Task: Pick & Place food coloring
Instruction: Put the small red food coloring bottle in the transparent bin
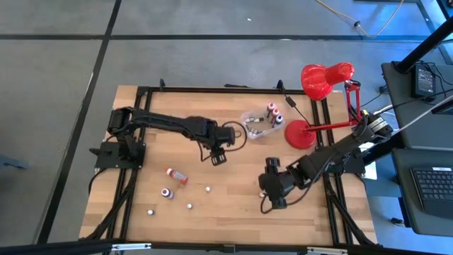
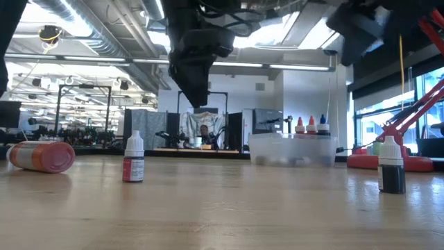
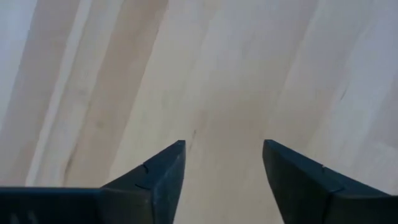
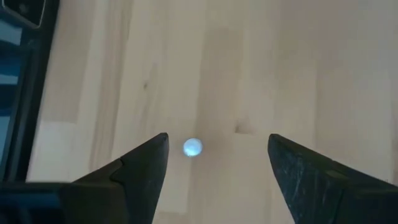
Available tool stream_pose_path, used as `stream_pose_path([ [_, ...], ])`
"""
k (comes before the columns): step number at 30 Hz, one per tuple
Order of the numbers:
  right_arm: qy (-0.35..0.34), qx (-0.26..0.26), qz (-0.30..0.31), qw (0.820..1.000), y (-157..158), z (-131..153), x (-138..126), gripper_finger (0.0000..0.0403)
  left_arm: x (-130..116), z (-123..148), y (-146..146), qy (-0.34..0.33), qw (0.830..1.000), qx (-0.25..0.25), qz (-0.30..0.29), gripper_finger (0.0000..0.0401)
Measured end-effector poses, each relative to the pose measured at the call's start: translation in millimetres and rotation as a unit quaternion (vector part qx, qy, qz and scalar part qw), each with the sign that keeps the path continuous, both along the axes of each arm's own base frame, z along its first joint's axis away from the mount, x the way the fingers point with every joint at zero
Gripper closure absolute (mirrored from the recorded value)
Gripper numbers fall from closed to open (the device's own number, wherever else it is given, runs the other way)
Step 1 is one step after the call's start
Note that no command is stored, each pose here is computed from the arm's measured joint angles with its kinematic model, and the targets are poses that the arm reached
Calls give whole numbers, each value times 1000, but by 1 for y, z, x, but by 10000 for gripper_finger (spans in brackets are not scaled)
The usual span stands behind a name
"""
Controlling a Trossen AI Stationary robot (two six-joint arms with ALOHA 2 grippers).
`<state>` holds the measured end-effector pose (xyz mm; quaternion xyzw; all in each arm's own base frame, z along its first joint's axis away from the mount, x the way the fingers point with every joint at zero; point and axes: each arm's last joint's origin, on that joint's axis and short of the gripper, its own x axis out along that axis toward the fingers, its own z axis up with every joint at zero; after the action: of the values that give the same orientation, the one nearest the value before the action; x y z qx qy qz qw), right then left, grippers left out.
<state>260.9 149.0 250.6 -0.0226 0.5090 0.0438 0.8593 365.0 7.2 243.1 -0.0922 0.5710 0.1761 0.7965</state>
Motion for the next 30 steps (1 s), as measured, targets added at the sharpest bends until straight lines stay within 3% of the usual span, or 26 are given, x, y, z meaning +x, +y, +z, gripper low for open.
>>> stream_pose_path([
  [5,1,19,-12,1000,8,-26,-10,126,4,-4,-25,-16,1000,7,11,168],
  [12,-35,29,-5,999,11,-58,-15,146,6,-6,-50,-34,999,-5,18,171],
  [30,-18,-2,5,1000,12,-107,-10,223,4,-6,-76,-52,998,-8,26,173],
])
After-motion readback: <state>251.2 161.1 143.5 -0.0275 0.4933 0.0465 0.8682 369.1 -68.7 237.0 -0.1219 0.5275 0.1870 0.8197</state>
